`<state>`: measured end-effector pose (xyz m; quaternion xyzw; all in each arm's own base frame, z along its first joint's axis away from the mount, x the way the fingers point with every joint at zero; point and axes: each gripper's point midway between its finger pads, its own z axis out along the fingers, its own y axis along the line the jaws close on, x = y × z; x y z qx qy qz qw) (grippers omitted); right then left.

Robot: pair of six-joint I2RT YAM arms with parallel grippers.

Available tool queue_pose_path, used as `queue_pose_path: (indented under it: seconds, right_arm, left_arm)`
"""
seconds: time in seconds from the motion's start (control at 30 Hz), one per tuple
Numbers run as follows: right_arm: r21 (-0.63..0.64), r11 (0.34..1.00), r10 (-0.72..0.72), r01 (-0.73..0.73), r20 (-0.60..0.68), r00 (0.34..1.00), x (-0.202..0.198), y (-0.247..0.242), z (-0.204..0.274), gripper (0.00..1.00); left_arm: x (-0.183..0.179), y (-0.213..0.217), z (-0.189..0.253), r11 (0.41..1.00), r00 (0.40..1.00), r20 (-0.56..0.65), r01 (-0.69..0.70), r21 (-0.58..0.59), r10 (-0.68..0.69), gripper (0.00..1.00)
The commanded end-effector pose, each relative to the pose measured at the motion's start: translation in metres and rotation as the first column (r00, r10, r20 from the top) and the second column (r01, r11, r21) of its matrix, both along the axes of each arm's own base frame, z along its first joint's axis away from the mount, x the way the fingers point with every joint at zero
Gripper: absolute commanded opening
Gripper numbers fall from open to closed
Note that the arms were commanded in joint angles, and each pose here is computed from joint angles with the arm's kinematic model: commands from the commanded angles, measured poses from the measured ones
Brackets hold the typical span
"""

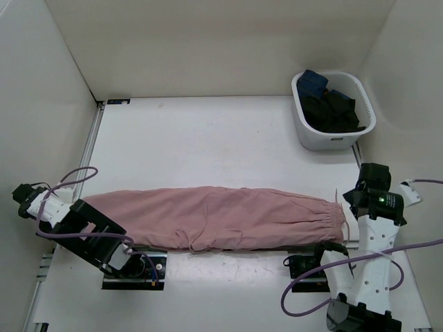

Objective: Fold and stack the trousers
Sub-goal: Fold the trousers

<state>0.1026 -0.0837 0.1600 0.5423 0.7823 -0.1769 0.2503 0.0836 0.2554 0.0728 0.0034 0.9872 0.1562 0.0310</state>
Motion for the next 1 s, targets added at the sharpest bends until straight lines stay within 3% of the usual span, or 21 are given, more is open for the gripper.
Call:
queue_pose_path:
  seconds: [0.0,0.07,0.17,0.2,0.23,0.3,0.33,0.37,0.47,0.53,0.63,0.77,0.87,0.97]
  right_arm:
    - [-0.136,0.989,0.065,-0.052,0.088,0.994,0.028,-0.022,0.051,0.98]
    - [-0.092,0.977,0.203,-0.193,0.106,0.974,0.048,-0.01,0.057,0.94]
    - [0.008,0.914,0.394,-0.405,0.215,0.893,0.089,0.024,0.05,0.78]
    - [0.063,0.863,0.462,-0.501,0.301,0.834,0.106,0.049,0.049,0.69]
    - [0.107,0.827,0.504,-0.553,0.297,0.811,0.109,0.066,0.037,0.66]
    - [0.232,0.811,0.492,-0.536,0.223,0.841,0.102,0.087,-0.004,0.62]
    - [0.275,0.769,0.546,-0.577,0.188,0.817,0.095,0.108,-0.02,0.62]
    - [0.324,0.786,0.524,-0.526,0.101,0.846,0.082,0.112,-0.049,0.63]
    - [0.384,0.758,0.567,-0.528,0.011,0.823,0.065,0.138,-0.087,0.68]
    - [0.414,0.789,0.531,-0.454,-0.088,0.842,0.047,0.137,-0.116,0.68]
    - [0.39,0.816,0.513,-0.426,-0.149,0.845,0.046,0.129,-0.137,0.71]
    - [0.345,0.855,0.468,-0.388,-0.189,0.863,0.066,0.114,-0.149,0.72]
    - [0.233,0.9,0.42,-0.368,-0.234,0.877,0.093,0.09,-0.151,0.73]
    - [0.119,0.91,0.413,-0.396,-0.199,0.889,0.147,0.075,-0.136,0.73]
  left_arm:
    - [-0.001,0.018,0.021,0.997,1.0,0.012,-0.016,0.073,0.015,0.62]
    - [0.007,0.033,0.042,0.991,0.999,0.043,-0.019,0.129,0.013,0.62]
    - [0.04,0.038,0.077,0.989,0.982,0.186,-0.011,0.147,-0.017,0.62]
    - [0.045,0.024,0.077,0.995,0.982,0.186,0.024,0.094,-0.042,0.62]
    - [0.055,0.013,0.078,0.997,0.977,0.204,0.054,0.059,-0.065,0.62]
    - [0.084,-0.022,0.069,0.991,0.962,0.249,0.128,-0.034,-0.116,0.62]
    - [0.09,-0.034,0.065,0.988,0.958,0.258,0.145,-0.056,-0.126,0.62]
    - [0.1,-0.054,0.055,0.981,0.957,0.255,0.167,-0.095,-0.138,0.63]
    - [0.097,-0.093,0.018,0.964,0.967,0.201,0.194,-0.183,-0.156,0.69]
    - [0.091,-0.111,-0.017,0.962,0.974,0.139,0.201,-0.185,-0.177,0.69]
    - [0.081,-0.122,-0.057,0.967,0.975,0.048,0.222,-0.126,-0.218,0.69]
    - [0.092,-0.124,-0.082,0.971,0.978,0.02,0.211,-0.116,-0.21,0.68]
    - [0.126,-0.132,-0.078,0.968,0.978,0.072,0.205,-0.146,-0.196,0.68]
    - [0.163,-0.141,-0.064,0.959,0.962,0.142,0.251,-0.132,-0.233,0.68]
